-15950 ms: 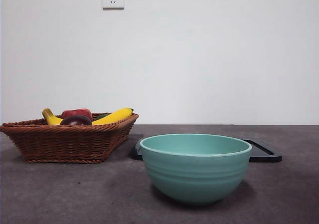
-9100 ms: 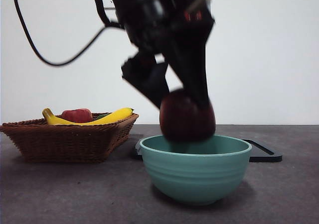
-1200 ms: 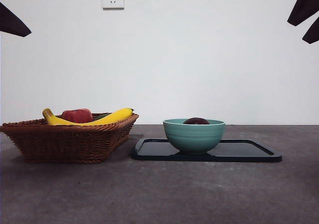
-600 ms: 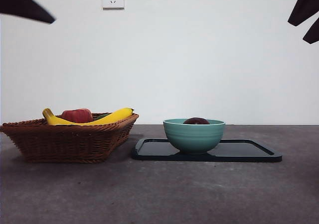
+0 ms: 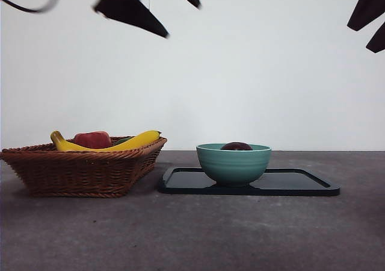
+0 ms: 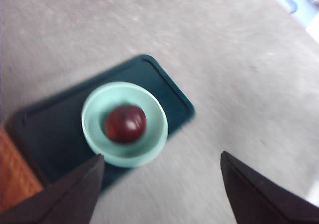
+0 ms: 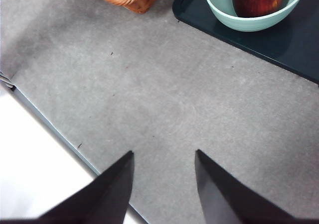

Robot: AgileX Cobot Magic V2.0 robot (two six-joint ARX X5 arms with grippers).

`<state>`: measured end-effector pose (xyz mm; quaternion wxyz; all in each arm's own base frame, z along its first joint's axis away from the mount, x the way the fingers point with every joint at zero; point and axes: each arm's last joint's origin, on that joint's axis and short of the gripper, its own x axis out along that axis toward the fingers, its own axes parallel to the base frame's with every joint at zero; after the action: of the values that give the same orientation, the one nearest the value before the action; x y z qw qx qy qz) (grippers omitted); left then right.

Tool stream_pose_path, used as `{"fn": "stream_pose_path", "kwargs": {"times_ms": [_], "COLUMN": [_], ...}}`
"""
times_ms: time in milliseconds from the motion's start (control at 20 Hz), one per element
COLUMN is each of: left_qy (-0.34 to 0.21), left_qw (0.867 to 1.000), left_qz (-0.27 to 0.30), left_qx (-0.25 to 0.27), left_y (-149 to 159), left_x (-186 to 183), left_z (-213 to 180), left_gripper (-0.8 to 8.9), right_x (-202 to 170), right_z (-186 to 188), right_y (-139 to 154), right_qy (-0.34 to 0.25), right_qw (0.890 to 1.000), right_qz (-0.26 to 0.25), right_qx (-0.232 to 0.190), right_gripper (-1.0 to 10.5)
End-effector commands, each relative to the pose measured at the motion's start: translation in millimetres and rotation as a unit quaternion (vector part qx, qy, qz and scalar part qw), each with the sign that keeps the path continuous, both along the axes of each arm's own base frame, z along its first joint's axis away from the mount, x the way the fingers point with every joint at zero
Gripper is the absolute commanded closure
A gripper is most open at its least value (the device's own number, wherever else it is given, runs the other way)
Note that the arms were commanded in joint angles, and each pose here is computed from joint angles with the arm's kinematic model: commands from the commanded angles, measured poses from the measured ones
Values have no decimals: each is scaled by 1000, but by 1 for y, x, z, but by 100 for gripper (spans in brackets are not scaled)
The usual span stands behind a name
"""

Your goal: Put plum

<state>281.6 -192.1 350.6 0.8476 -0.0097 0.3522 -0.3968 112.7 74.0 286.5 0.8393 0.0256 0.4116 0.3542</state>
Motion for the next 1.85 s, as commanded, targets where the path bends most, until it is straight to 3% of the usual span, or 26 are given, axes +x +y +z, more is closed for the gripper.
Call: {"fn": "stream_pose_path", "kwargs": {"times_ms": [50,450,1050,1400,1550,1850], "left_qy": [2,28,35,36,38,37], "left_qw": [1000,996,990,988,988,988], "left_qz": [-12,-16,-29,-24,-25,-24], "left_qx": [16,78,130,145,147,146], "left_y": [-25,-84,-119,-122,-122,-121], "left_x": [24,75,82,82,81,80], "left_z": [-11,-81,-148,-157,-157,-148], "left_gripper": [440,440,440,450,606,610], "right_x": [0,1,1,1,1,0], "right_z": [3,3,3,3,3,4], "right_y": [1,1,1,1,1,1], "right_qy": [-2,-4,-4,-5,-5,-6], "right_qw": [1000,1000,1000,1000,1000,1000], "right_qz": [0,-2,-2,-1,-1,-1], "right_qx": [8,5,5,5,5,5], "right_gripper": [752,751,752,752,752,752]}}
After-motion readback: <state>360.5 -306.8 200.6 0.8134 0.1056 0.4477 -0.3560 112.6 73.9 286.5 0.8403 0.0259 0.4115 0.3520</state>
